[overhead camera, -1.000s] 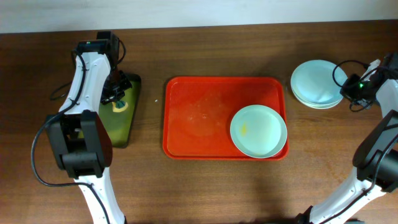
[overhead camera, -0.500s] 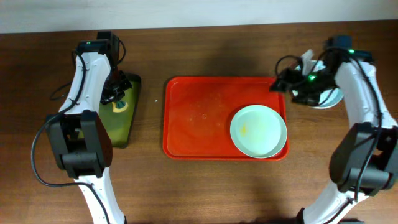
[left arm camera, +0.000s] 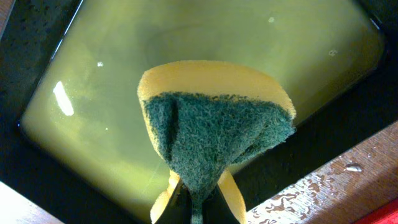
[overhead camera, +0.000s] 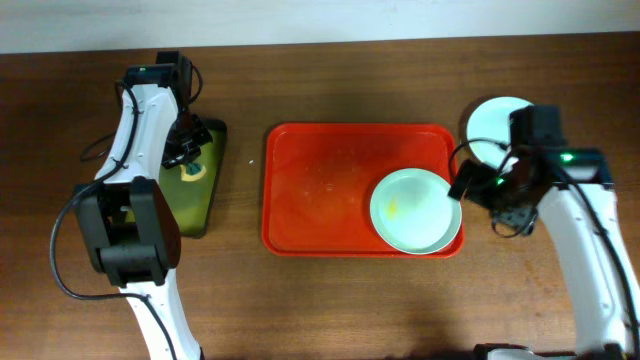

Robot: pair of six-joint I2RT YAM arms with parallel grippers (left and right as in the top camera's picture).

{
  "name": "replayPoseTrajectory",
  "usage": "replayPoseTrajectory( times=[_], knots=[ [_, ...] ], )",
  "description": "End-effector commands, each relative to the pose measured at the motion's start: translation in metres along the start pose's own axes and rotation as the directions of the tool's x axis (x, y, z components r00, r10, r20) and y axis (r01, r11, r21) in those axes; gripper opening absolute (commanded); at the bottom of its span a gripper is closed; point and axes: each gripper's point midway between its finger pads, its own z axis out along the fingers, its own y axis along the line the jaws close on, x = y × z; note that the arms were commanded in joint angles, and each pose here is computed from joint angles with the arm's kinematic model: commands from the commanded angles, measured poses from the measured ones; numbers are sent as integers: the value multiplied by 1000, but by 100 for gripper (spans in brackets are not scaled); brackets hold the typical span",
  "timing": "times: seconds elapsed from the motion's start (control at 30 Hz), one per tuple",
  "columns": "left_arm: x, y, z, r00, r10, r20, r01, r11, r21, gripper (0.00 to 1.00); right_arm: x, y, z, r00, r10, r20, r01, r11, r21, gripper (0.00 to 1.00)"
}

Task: Clean dirty plates on tray and stack at the side
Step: 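Move the right gripper back and grip the pale green plate rim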

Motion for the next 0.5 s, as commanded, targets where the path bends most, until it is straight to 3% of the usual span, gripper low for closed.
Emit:
replayPoseTrajectory(
  times=[0.0,0.03,0.07,0.1,0.2,0.3,0.4,0.47],
  knots=[
    [-1,2,-12,1000,7,24,-7,1000,14,0,25,12,45,991,21,-135,-36,994,-104,98],
    [-1,2,-12,1000,7,24,-7,1000,14,0,27,9,54,989,24,-146,-38,995,-96,97],
    [-2,2,-12,1000,7,25,-7,1000,15,0,23,6,61,990,25,-136,-35,996,-78,67],
    [-2,2,-12,1000,7,25,-7,1000,14,0,18,5,62,993,27,-111,-34,997,-65,53],
    [-2,2,-12,1000,7,25,-7,1000,14,0,6,-23,74,990,134,-53,-128,986,103,52],
    [-2,2,-12,1000,7,25,-7,1000,15,0,15,-24,95,979,149,-137,-132,983,126,53],
    [-2,2,-12,1000,7,26,-7,1000,14,0,17,-19,112,970,156,-186,-137,985,107,41],
    [-2,3,-12,1000,7,27,-7,1000,12,0,20,-14,113,972,134,-191,-115,988,107,41]
  ],
)
